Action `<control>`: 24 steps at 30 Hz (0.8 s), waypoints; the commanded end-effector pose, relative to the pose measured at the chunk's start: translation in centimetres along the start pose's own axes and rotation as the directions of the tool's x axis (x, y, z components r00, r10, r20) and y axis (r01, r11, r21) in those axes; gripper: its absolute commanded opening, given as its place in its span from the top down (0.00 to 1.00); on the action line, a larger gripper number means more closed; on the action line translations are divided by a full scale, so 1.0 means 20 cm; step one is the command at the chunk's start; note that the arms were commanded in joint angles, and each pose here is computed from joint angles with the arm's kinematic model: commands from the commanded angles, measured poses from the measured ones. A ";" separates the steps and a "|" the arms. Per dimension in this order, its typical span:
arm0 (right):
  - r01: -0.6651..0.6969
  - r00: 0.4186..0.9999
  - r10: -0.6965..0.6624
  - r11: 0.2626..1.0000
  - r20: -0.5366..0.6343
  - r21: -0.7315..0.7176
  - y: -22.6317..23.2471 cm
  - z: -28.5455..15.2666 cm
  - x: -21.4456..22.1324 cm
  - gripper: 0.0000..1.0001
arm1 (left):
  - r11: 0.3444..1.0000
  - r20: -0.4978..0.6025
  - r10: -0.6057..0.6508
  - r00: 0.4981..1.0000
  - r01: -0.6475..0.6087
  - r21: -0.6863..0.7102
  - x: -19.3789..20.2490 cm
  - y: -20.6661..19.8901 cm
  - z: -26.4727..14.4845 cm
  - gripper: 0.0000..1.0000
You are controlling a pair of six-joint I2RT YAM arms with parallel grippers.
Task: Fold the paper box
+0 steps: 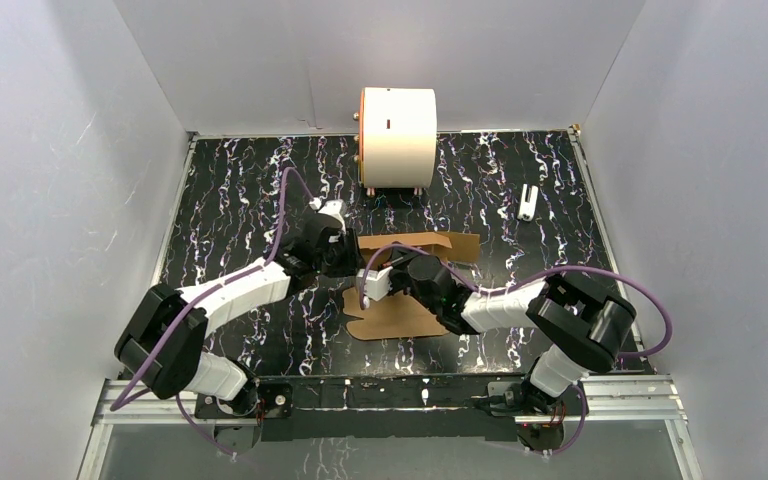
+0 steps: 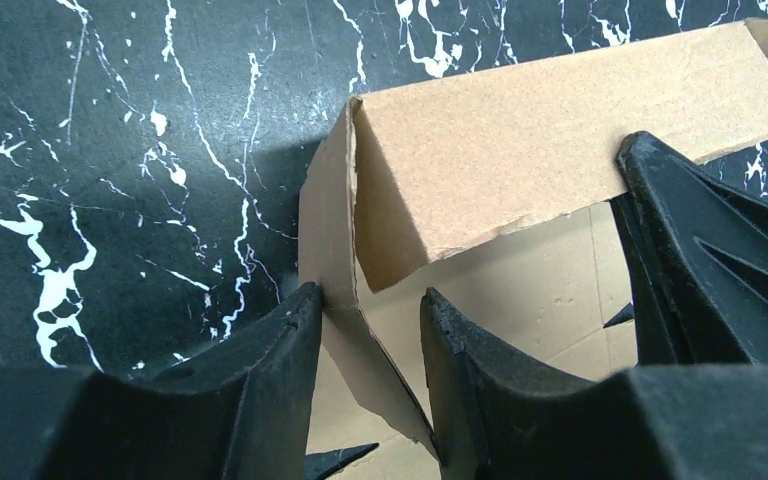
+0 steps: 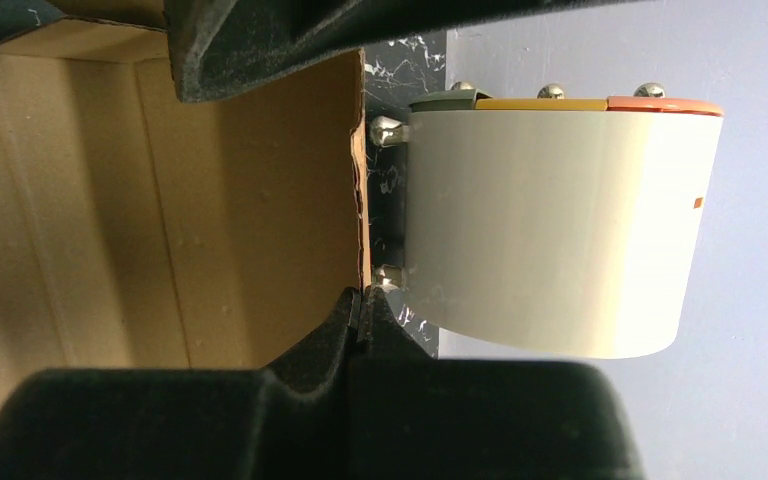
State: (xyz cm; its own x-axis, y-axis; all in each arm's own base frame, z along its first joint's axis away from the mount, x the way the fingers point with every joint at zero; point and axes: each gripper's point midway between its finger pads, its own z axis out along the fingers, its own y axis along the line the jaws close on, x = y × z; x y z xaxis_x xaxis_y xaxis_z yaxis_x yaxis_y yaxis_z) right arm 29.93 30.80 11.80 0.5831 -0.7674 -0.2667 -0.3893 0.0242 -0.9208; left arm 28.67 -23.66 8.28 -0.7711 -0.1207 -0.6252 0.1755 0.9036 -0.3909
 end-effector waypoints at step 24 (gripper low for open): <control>0.019 0.999 -0.023 0.992 0.038 0.121 -0.01 -0.06 -0.06 1.00 | 0.973 0.331 0.092 0.939 -0.156 0.171 0.02 -0.08 -0.17 0.54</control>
State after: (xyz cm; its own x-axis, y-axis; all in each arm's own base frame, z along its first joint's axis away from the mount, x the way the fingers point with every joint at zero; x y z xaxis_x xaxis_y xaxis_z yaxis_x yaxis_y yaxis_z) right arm 28.39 31.10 11.50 0.6183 -0.7447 -0.2510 -0.3334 0.0407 -0.9419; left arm 24.55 -23.99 6.56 -0.6543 -0.1011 -0.7494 0.3402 0.8457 -0.4111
